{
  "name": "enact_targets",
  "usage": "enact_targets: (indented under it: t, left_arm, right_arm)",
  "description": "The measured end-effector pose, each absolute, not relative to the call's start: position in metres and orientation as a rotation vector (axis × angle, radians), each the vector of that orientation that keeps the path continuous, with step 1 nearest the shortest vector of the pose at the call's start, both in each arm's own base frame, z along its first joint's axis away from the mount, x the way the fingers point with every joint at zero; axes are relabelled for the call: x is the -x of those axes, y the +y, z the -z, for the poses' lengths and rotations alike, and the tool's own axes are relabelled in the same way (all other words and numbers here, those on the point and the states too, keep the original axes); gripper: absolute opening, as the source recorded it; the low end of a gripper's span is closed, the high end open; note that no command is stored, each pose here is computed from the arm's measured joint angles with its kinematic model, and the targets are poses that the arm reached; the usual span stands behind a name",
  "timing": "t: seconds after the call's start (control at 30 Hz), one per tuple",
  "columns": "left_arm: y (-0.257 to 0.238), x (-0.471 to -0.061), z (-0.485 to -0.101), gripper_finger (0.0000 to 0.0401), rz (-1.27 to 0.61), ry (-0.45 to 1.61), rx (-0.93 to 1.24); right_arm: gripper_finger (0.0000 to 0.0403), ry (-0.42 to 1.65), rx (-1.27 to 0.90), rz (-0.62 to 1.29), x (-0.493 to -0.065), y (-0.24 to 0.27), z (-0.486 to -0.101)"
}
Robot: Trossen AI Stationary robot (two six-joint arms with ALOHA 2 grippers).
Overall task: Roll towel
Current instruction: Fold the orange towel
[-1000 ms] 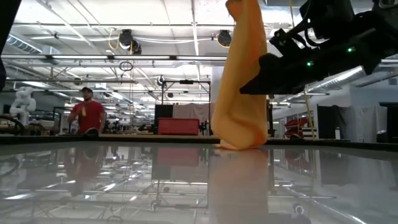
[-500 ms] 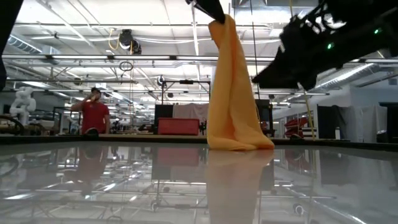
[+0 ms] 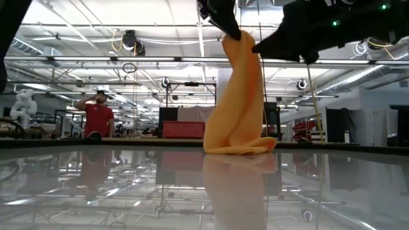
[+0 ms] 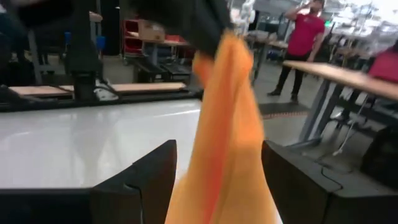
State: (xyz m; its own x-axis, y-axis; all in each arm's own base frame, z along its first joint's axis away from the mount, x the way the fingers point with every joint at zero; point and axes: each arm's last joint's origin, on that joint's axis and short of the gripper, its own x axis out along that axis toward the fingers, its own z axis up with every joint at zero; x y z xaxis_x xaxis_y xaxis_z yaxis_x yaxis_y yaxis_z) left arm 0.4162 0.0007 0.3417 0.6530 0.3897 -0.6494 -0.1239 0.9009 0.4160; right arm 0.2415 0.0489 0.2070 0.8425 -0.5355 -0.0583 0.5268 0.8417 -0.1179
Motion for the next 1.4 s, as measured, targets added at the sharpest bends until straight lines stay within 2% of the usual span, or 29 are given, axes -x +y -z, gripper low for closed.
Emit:
enact_targets:
  t: [0.23,0.37,0.9,1.4]
  left_arm:
    - [0.001,-0.417,-0.341,0.0004,-0.297,0.808,-0.351]
    - [-0.002,-0.418,-0.341,0.0004,-0.24,0.805,-0.33]
    - [-0.024,-0.416,-0.346,0.0004,-0.096,0.765,-0.277]
    - [-0.04,-0.39,-0.38,0.0004,-0.086,0.677,-0.296]
  right_arm:
    - [0.0226,0.132,0.17,0.677,-0.246,0.041,-0.213]
    - [0.0223,0.183,0.136,0.738,-0.246,0.031,-0.205]
    - [0.0145,0.344,0.117,0.892,-0.238,0.012,-0.183]
    - [0.0141,0.412,0.132,0.947,-0.234,0.001,-0.176]
